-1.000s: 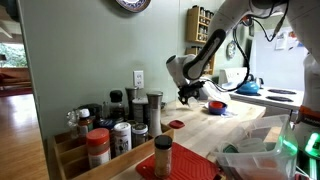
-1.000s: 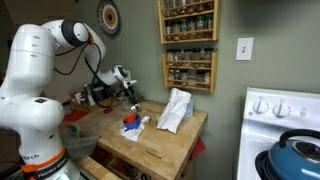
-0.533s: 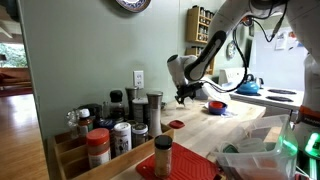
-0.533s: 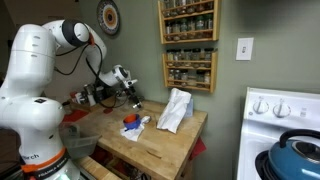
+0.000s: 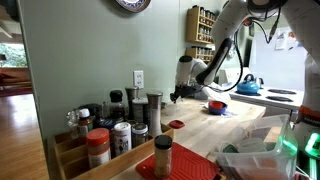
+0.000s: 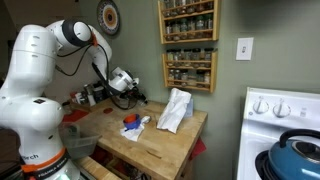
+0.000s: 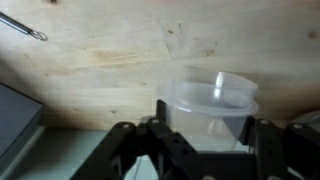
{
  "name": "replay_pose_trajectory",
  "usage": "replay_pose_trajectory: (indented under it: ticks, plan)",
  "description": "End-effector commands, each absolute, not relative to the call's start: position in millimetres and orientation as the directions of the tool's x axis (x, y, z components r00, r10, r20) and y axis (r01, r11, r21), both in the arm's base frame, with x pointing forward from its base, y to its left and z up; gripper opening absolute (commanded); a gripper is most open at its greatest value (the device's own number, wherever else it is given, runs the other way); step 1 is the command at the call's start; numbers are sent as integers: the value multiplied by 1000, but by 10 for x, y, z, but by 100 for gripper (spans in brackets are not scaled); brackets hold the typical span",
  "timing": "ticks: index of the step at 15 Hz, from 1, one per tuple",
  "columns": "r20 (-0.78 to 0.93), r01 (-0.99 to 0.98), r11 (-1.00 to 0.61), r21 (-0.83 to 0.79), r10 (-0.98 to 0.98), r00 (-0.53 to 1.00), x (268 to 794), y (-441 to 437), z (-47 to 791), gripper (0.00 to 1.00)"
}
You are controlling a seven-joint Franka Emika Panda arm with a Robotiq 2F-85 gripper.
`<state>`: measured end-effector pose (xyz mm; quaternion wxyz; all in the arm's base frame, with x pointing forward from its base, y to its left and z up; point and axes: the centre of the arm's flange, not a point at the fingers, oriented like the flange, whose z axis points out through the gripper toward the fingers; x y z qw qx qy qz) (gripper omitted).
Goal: Turn the two small lunch boxes on the table over
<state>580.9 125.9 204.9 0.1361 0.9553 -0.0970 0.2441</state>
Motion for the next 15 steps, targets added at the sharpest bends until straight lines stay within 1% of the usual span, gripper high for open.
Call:
replay_pose_trajectory:
  ticks: [1,2,3,8,9,15]
  plan:
    - [576,-134,-982,136,-32,817,5705,1136,1870,37]
    - [593,-95,-989,115,-8,805,5693,1098,1861,37]
    - [548,-138,-980,146,-36,836,5767,1156,2033,62]
    - [566,-98,-987,129,-8,825,5778,1104,2037,62]
    - [566,-96,-987,129,-6,824,5780,1120,2034,37]
    - [686,37,-998,58,67,724,5896,1028,2134,37]
